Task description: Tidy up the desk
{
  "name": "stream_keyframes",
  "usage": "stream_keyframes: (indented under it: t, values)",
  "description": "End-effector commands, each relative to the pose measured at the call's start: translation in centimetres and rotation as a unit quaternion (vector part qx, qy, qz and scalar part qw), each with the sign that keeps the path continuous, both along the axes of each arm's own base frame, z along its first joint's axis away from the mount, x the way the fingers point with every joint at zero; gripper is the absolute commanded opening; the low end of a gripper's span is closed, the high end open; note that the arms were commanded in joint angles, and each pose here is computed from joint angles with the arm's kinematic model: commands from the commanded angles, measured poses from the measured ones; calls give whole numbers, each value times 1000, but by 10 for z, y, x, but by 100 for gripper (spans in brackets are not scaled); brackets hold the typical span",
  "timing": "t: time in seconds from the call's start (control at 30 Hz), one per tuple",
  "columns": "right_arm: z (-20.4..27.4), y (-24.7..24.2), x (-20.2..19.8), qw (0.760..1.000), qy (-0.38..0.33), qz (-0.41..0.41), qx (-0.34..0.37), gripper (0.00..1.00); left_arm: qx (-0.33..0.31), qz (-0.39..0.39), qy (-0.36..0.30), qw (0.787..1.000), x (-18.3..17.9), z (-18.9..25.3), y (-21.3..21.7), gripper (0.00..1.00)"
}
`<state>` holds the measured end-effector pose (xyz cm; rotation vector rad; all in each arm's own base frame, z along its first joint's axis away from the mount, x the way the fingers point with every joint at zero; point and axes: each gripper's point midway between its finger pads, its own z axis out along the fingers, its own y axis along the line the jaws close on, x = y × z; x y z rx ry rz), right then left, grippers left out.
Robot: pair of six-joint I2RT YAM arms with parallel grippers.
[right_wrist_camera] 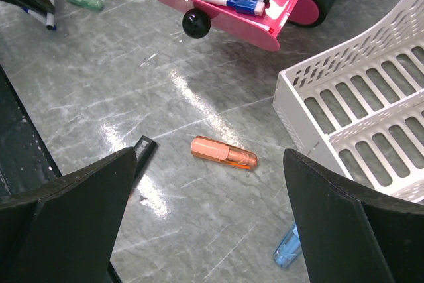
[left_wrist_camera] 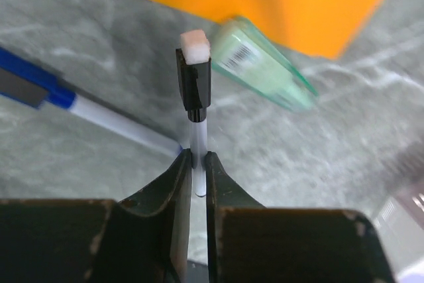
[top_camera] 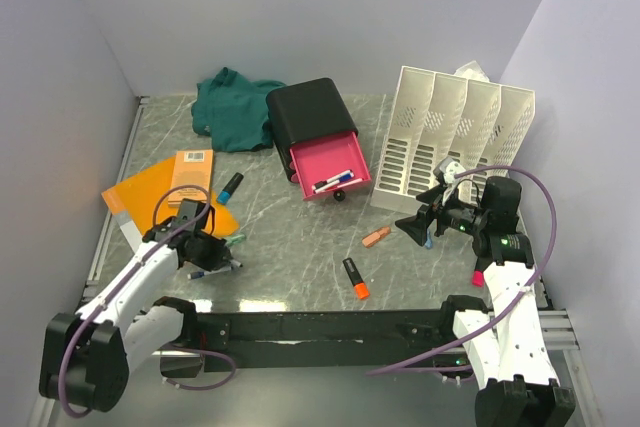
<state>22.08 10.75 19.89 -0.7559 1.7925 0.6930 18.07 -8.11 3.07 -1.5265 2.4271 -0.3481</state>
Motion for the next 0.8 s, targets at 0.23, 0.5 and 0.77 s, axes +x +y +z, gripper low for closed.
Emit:
stream_keyframes:
  t: [0.23, 0.5, 0.77]
  values:
    - [18, 1, 1, 999, -31, 9, 2, 100, -68, -205, -245, 945, 63, 120, -53, 1]
    - [18, 0, 2, 999, -32, 7, 0, 100, -54, -463, -406, 786, 103, 214, -107, 1]
    - [17, 0, 2, 1000, -31, 8, -2, 100, 12, -616, -387, 686, 136, 236, -194, 3]
